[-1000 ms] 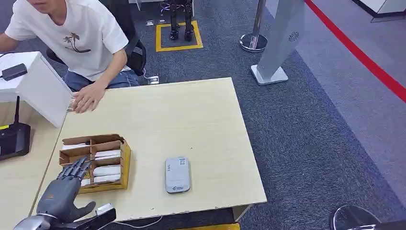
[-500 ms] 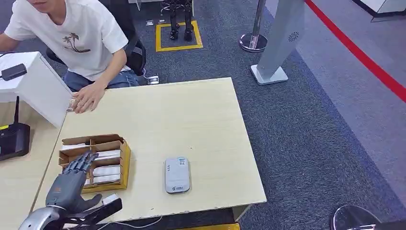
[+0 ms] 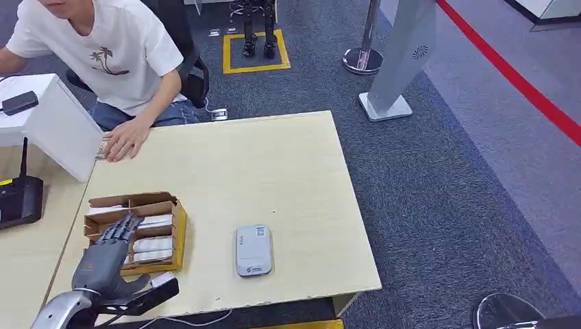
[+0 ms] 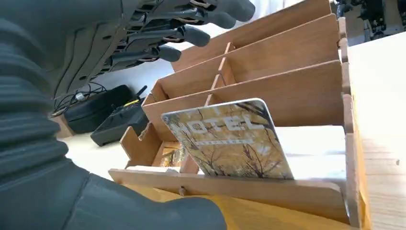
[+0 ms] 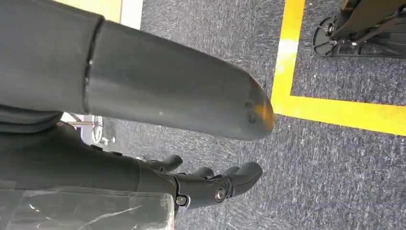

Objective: Pass the card to the sensor for recognition and then transmit it.

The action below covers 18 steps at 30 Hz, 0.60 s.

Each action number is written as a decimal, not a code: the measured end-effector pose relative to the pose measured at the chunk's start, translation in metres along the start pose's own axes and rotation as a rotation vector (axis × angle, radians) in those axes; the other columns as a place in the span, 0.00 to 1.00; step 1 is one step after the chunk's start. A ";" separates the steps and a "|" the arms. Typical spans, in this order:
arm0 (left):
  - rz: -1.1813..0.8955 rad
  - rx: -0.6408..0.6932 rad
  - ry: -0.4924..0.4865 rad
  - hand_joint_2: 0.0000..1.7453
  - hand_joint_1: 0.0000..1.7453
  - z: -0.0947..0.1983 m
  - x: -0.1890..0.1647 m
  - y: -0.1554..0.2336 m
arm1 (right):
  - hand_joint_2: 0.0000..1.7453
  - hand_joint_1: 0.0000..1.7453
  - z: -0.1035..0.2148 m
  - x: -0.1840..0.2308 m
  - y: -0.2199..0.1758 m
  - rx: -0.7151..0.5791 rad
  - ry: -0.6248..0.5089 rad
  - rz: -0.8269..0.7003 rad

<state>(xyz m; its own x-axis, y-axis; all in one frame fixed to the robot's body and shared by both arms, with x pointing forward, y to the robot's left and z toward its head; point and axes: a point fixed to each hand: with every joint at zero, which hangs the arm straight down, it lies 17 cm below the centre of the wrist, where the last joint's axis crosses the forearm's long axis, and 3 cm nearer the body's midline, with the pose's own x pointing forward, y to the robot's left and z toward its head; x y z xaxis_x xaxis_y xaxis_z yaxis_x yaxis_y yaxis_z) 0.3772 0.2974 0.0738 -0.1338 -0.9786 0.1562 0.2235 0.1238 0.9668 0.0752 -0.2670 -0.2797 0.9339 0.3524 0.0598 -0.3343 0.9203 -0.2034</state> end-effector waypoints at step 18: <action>0.048 -0.063 -0.036 1.00 0.00 0.005 0.001 -0.015 | 0.00 0.00 0.000 0.001 0.001 0.005 -0.003 0.009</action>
<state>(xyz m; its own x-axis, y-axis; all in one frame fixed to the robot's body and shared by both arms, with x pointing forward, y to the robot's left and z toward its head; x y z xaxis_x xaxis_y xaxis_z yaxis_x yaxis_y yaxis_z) 0.3686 0.2950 0.0605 -0.1561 -0.9650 0.2109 0.2905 0.1592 0.9435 0.0759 -0.2658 -0.2796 0.9304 0.3613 0.0611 -0.3434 0.9179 -0.1986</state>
